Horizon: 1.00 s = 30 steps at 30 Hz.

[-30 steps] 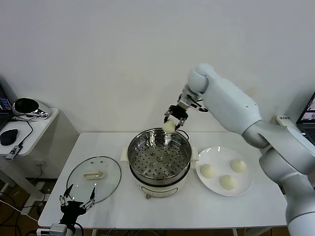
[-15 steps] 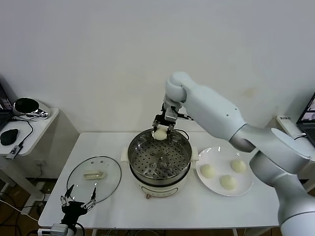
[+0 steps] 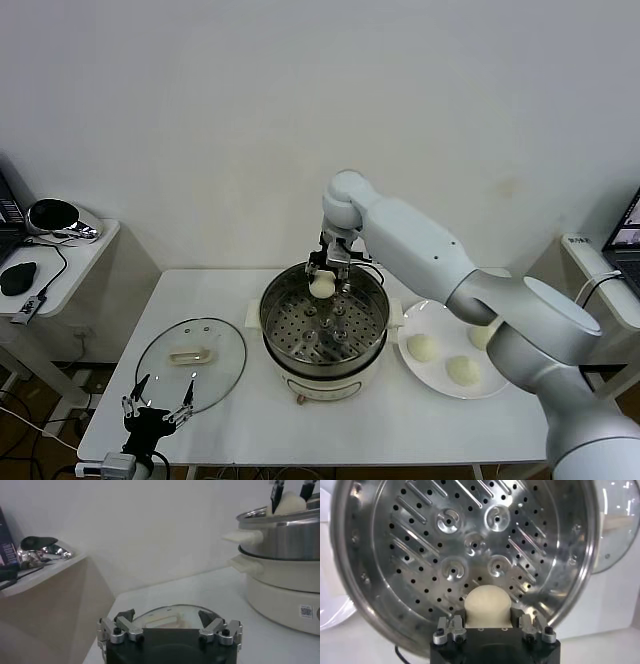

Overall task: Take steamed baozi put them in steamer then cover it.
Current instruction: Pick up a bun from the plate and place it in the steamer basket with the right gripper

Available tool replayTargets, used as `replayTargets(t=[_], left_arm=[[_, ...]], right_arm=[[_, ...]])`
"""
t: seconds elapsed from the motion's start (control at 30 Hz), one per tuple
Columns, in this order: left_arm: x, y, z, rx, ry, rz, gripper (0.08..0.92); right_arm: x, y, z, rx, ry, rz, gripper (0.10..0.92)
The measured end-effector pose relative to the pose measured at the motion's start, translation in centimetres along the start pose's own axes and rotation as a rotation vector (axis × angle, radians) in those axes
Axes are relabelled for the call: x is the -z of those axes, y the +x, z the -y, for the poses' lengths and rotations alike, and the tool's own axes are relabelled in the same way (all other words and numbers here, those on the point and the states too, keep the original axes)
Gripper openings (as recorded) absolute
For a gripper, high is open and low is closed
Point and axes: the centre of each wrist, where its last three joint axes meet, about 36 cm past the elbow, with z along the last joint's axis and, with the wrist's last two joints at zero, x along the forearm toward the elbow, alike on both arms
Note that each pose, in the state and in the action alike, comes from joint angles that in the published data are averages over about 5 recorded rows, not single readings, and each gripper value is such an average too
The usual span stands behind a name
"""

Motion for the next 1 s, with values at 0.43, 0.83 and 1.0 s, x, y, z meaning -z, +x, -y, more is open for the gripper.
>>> replayTargets(t=[0.43,0.83,1.0], left_arm=[[-0.1,0.1,0.1,0.001,0.004,-0.002,0.823],[0.1,0.2,0.0,0.001,0.0,0.002,0.823],[0.2,0.3,0.0,-0.003,-0.005,0.002,0.823]], right_arm=[[0.6,-2.0,0.2,-0.005,-0.018,0.006,0.643],[0.1,2.0,-0.9,-0.053,-0.145,-0.025,0.822],[0.3,6.2,-2.9,-0.104,-0.292,-0.057,0.823]])
